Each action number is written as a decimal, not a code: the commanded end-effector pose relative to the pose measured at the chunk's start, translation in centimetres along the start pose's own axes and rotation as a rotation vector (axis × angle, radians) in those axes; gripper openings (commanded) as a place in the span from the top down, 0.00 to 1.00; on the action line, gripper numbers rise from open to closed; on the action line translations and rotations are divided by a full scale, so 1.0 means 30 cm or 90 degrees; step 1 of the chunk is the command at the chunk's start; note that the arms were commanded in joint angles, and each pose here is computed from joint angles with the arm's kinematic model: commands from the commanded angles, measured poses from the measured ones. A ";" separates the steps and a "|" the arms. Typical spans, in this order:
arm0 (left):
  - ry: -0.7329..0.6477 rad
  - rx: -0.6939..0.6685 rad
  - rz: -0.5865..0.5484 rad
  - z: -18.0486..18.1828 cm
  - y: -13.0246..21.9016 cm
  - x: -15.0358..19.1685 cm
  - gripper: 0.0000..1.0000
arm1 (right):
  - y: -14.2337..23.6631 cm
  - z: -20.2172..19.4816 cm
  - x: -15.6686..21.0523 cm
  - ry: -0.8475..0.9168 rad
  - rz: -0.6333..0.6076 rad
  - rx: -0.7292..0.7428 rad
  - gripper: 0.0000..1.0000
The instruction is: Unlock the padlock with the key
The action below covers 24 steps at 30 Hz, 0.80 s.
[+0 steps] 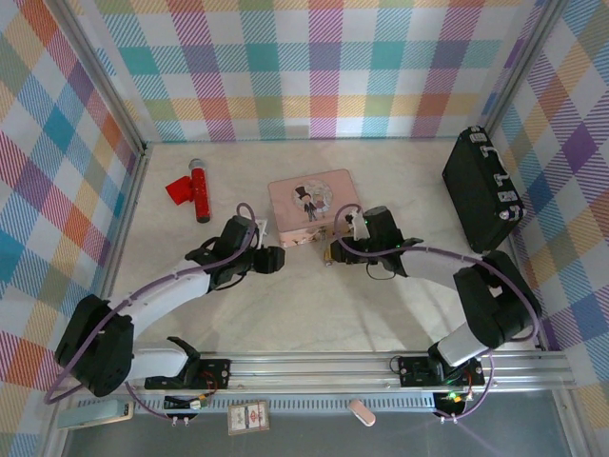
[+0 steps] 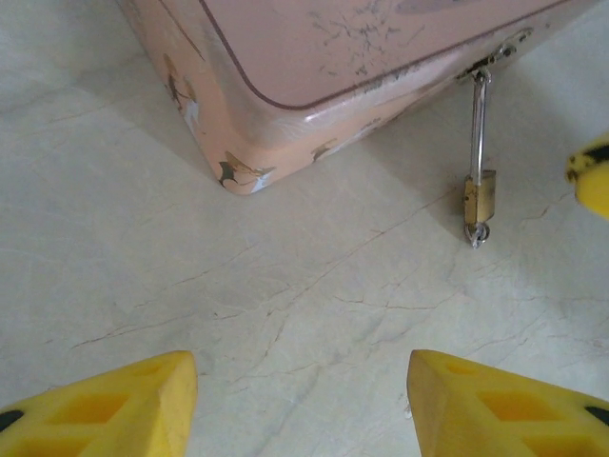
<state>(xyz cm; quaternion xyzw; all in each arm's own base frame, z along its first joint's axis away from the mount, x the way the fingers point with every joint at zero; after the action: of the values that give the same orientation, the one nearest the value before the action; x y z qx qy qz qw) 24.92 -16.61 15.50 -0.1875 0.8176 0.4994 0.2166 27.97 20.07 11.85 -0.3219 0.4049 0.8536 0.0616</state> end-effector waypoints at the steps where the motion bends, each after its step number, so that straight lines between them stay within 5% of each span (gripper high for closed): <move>1: -0.037 0.016 -0.022 -0.015 -0.002 -0.041 0.41 | -0.015 -0.006 -0.033 -0.030 0.000 -0.029 0.64; 24: -0.013 0.039 -0.017 -0.004 -0.046 -0.009 0.46 | -0.202 -0.055 -0.058 -0.089 0.030 -0.075 0.77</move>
<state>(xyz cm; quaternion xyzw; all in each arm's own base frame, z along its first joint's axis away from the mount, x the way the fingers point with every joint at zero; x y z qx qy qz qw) 25.42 -17.59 14.68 -0.1760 0.8311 0.4729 0.2338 32.83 22.85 9.59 -0.2891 0.3570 0.8860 0.0636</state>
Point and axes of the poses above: each hand's point on the last joint's axis, 136 mm out from that joint toward the fingers, its own y axis back along the fingers, its own z axis along the line the jaws close on, x = y × z, the point moved 7 cm from there along y, back along the fingers, and after that the axes turned 10 degrees about y, right-handed, at the moved point
